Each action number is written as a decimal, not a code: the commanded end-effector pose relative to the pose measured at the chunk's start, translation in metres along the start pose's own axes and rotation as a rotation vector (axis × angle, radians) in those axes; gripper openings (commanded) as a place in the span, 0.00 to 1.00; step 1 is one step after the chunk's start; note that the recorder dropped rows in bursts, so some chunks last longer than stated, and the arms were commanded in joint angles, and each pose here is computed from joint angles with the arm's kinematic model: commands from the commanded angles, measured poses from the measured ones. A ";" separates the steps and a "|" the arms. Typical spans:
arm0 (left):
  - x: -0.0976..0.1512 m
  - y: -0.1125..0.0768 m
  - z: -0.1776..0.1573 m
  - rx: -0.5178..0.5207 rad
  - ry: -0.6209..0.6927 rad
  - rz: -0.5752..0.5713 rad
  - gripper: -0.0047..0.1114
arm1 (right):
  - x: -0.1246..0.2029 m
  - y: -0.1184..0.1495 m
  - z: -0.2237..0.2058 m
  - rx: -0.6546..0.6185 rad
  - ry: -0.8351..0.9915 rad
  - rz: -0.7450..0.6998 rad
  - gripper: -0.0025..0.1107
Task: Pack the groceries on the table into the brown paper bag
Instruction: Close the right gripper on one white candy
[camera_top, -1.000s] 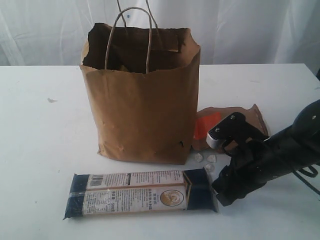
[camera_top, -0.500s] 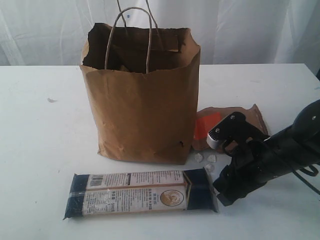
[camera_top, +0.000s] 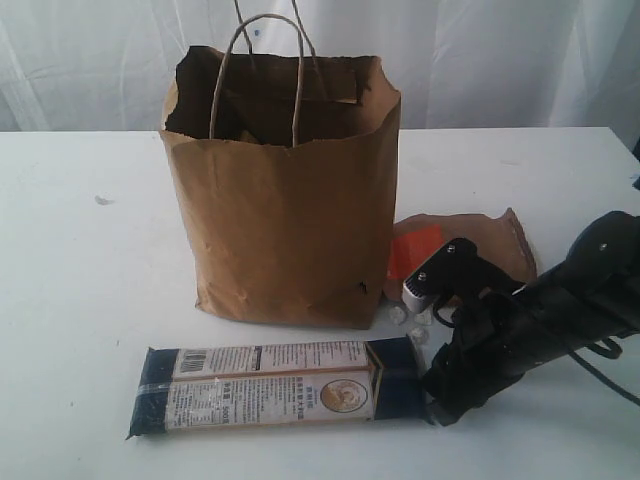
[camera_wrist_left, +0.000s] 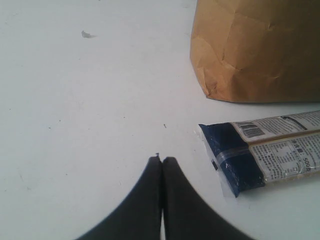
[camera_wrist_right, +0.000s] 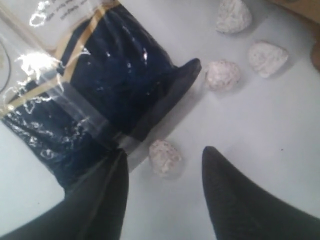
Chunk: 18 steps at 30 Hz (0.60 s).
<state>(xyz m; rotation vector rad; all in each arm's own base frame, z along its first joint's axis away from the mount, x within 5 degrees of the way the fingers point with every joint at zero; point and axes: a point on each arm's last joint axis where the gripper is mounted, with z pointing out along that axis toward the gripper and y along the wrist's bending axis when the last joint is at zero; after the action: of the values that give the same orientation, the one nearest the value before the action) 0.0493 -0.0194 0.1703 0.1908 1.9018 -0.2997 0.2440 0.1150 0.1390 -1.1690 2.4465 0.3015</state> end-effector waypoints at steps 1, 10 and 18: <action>0.001 0.000 0.000 0.000 0.000 -0.006 0.04 | -0.006 0.004 0.001 0.017 -0.013 -0.050 0.41; 0.001 0.000 0.000 0.000 0.000 -0.006 0.04 | -0.002 0.002 0.006 0.028 0.027 -0.074 0.41; 0.001 0.000 0.000 0.000 0.000 -0.006 0.04 | -0.002 0.001 0.006 0.040 0.028 -0.062 0.37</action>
<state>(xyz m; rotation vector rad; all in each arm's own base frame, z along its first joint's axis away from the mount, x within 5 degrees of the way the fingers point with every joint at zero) 0.0493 -0.0194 0.1703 0.1908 1.9018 -0.2997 0.2444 0.1176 0.1334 -1.2484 2.4265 0.2241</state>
